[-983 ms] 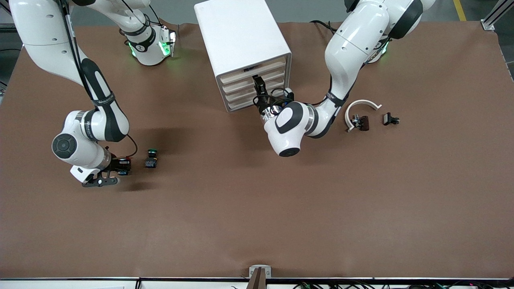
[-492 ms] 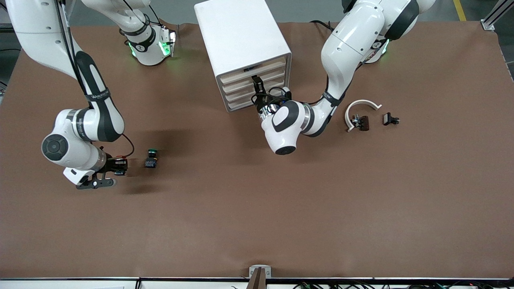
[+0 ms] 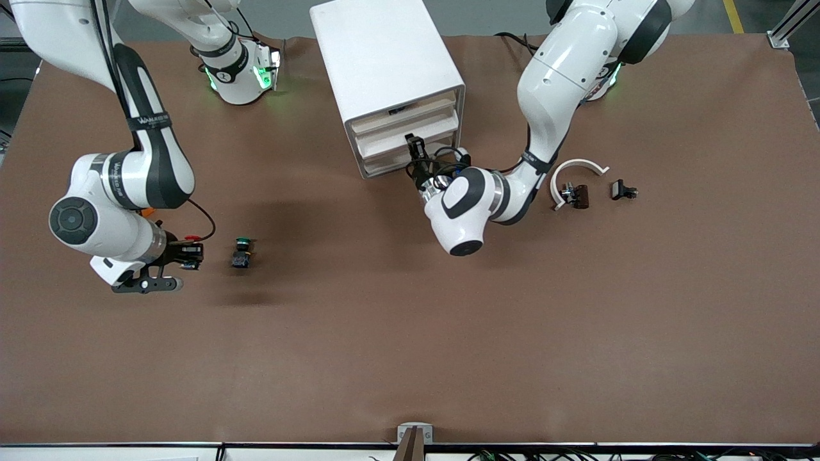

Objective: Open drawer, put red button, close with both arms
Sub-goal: 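Pull the drawer open with the left gripper while the right gripper carries the button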

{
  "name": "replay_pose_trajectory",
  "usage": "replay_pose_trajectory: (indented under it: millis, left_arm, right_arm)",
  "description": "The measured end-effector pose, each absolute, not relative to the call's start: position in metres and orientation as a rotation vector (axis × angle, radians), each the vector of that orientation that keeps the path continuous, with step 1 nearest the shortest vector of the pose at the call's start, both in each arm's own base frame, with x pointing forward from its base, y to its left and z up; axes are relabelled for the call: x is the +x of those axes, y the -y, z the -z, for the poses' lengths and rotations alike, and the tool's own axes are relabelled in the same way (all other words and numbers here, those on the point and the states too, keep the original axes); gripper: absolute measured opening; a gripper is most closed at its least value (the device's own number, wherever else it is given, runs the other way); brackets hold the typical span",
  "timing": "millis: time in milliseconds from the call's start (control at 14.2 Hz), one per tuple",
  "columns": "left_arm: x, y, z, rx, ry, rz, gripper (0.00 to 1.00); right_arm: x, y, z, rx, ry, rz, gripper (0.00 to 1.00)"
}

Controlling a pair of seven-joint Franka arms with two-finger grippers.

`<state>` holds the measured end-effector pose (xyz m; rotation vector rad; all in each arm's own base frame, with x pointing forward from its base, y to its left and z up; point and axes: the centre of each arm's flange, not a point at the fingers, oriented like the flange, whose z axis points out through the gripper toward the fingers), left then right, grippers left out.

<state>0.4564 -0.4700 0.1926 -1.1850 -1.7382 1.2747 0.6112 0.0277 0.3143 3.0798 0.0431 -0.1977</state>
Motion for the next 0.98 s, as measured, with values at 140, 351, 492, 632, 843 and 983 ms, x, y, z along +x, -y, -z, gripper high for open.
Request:
replay_pose_trajectory:
  millis: [140, 351, 492, 632, 843, 983]
  left_arm:
    - [0.476, 0.457, -0.197, -1.201, 1.782, -1.283, 0.14]
    - [0.508, 0.428, -0.2, -1.223, 1.838, -1.318, 0.14]
    - [0.526, 0.412, -0.203, -1.255, 1.87, -1.352, 0.14]
    - [0.534, 0.405, -0.205, -1.291, 1.881, -1.377, 0.14]
    - [0.54, 0.401, -0.204, -1.355, 1.885, -1.406, 0.19]
    - [0.547, 0.396, -0.206, -1.391, 1.896, -1.429, 0.24]
  right_arm:
    - [0.602, -0.053, -0.337, 3.069, 0.021, 0.233, 0.41]
    - [0.582, -0.108, -0.377, 3.042, 0.174, 0.243, 0.41]
    - [0.567, -0.152, -0.402, 3.015, 0.287, 0.238, 0.41]
    - [0.552, -0.201, -0.425, 2.973, 0.419, 0.236, 0.41]
    - [0.523, -0.287, -0.457, 2.928, 0.632, 0.158, 0.41]
    - [0.501, -0.335, -0.47, 2.926, 0.822, 0.163, 0.41]
